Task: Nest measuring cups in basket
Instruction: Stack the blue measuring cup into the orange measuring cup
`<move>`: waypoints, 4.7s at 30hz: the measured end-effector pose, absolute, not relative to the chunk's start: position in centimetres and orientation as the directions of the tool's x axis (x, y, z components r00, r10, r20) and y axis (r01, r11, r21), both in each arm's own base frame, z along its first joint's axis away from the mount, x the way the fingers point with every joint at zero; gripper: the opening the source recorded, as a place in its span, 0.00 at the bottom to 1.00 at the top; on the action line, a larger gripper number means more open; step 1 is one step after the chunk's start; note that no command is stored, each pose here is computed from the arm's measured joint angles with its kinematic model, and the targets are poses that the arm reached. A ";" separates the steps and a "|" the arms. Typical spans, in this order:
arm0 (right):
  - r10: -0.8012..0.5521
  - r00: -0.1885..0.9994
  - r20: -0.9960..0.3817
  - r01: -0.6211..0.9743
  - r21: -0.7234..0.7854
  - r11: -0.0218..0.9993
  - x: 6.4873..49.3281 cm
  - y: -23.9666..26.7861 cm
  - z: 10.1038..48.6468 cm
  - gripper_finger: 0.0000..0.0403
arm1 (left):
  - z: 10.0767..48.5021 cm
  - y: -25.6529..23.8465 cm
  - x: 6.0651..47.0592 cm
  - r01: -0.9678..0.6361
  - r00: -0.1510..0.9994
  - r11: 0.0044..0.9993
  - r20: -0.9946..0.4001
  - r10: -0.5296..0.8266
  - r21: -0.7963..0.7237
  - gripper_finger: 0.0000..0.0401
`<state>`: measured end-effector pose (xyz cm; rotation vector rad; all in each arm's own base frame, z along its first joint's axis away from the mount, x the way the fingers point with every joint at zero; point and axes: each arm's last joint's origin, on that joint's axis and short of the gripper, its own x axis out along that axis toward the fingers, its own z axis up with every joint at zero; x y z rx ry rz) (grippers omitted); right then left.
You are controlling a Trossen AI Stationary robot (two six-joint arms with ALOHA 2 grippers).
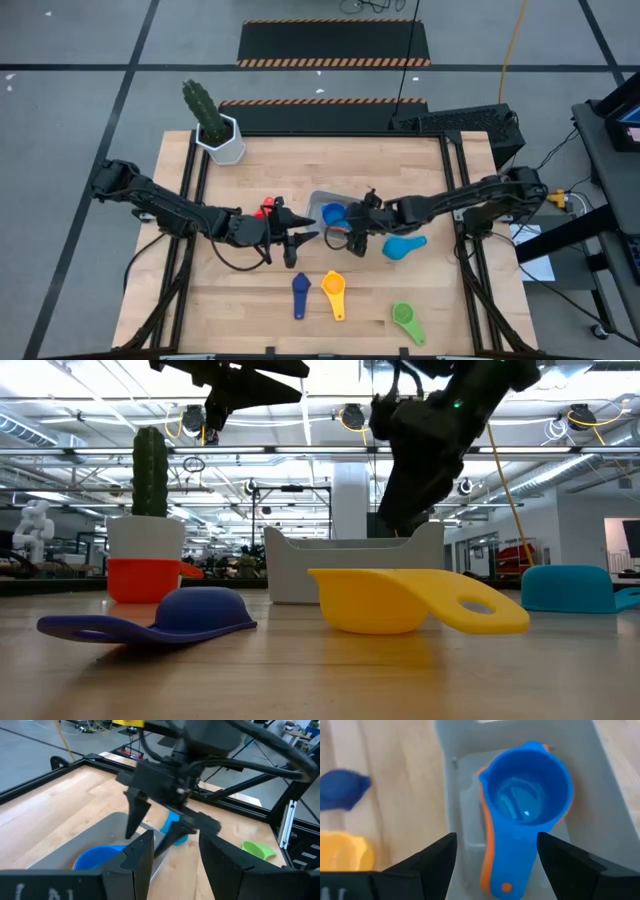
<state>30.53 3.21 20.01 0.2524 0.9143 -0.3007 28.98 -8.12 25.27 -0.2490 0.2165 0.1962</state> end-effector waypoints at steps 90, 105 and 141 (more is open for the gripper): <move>-0.206 0.501 -0.841 0.360 -0.014 0.933 31.8 2.7 16.7 0.41 | 25.7 -6.4 29.5 -0.159 0.969 0.986 -0.202 0.144 -0.057 0.40; -0.232 0.522 -0.821 0.355 -0.038 0.934 32.2 2.4 16.6 0.65 | 25.8 -6.4 29.6 -0.157 0.970 0.986 -0.195 0.144 -0.053 0.40; -0.190 0.496 -0.847 0.385 0.018 0.923 31.2 1.9 16.3 0.35 | 26.0 -6.5 29.6 -0.124 0.978 0.990 -0.177 0.110 -0.068 0.40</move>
